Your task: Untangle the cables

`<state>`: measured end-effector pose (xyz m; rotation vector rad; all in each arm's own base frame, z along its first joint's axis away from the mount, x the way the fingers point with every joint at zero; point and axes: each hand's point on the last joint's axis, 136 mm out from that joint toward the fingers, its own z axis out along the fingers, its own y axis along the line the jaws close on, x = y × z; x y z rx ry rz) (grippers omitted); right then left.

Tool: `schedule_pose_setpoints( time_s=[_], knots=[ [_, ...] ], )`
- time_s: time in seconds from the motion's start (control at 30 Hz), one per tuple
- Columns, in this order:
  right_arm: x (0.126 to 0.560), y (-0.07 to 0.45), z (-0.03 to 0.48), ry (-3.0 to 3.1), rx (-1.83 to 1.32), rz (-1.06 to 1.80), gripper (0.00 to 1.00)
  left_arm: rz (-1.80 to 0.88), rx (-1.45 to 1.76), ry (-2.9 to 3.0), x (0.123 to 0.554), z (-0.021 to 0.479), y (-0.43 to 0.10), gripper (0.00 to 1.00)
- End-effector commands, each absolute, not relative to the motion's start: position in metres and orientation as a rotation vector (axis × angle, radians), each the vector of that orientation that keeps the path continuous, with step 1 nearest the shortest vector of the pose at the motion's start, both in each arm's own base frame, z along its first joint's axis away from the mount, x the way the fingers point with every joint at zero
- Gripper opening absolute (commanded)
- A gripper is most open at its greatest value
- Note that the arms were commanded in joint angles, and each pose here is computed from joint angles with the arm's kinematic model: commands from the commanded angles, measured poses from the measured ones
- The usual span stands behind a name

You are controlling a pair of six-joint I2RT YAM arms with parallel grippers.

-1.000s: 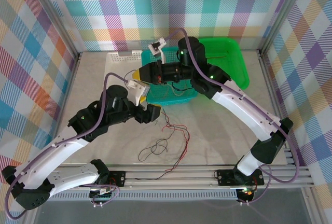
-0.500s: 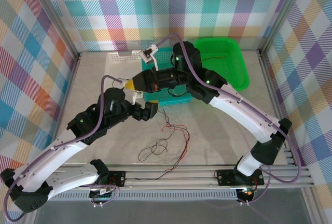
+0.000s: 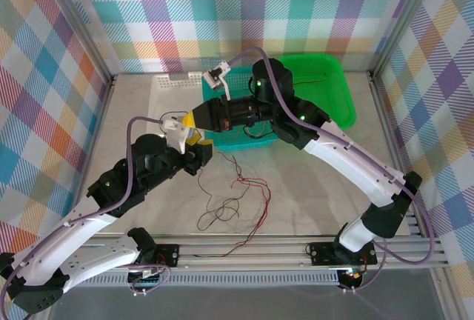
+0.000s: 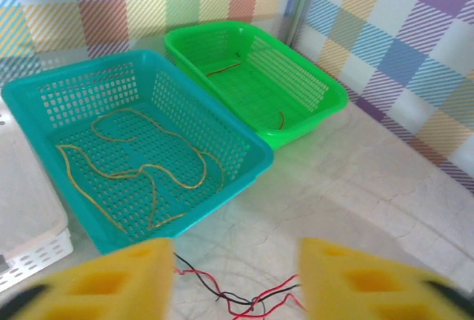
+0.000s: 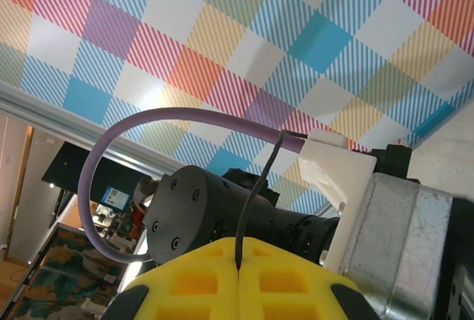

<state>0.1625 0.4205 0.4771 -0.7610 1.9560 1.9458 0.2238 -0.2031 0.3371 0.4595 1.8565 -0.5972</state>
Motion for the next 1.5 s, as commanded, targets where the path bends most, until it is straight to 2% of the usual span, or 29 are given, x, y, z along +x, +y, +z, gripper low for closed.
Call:
schedule_pose_setpoints(
  time_s=[0.0,0.13,0.27,0.33,0.47,0.53,0.57,0.83,0.9,0.93,1.1,1.3,1.47],
  knots=[
    [0.154,0.414,0.489,1.904,-0.774,1.955,0.0,-0.656,0.473,1.791,0.218,0.353,-0.205,0.02],
    [0.164,0.411,0.477,1.945,-0.715,1.863,0.0,-0.723,0.501,1.786,0.206,0.358,-0.208,0.0],
    [0.192,0.399,0.455,2.006,-0.564,1.687,0.0,-0.839,0.565,1.792,0.185,0.36,-0.215,0.0],
    [0.208,0.39,0.444,2.035,-0.48,1.645,0.04,-0.867,0.595,1.831,0.178,0.356,-0.217,0.0],
    [0.232,0.379,0.428,2.064,-0.373,1.658,0.06,-0.96,0.703,1.897,0.158,0.344,-0.227,0.0],
    [0.24,0.377,0.422,2.083,-0.34,1.649,0.03,-1.016,0.771,1.921,0.146,0.339,-0.232,0.0],
    [0.242,0.378,0.42,2.081,-0.335,1.654,0.0,-1.042,0.808,1.938,0.14,0.335,-0.235,0.0],
    [0.247,0.381,0.421,2.079,-0.349,1.628,0.01,-1.109,0.893,2.009,0.126,0.321,-0.242,0.0],
    [0.248,0.379,0.415,2.109,-0.341,1.6,0.19,-1.046,0.831,1.982,0.135,0.328,-0.234,0.0],
    [0.249,0.377,0.412,2.117,-0.336,1.585,0.33,-1.012,0.798,1.963,0.139,0.333,-0.228,0.0],
    [0.256,0.356,0.405,2.108,-0.304,1.447,0.58,-0.841,0.65,1.922,0.165,0.352,-0.208,0.0],
    [0.263,0.311,0.406,2.023,-0.207,1.26,0.79,-0.68,0.495,1.869,0.201,0.375,-0.193,0.0],
    [0.257,0.271,0.409,1.94,-0.154,1.121,0.86,-0.552,0.374,1.852,0.245,0.399,-0.178,0.0]
  ],
)
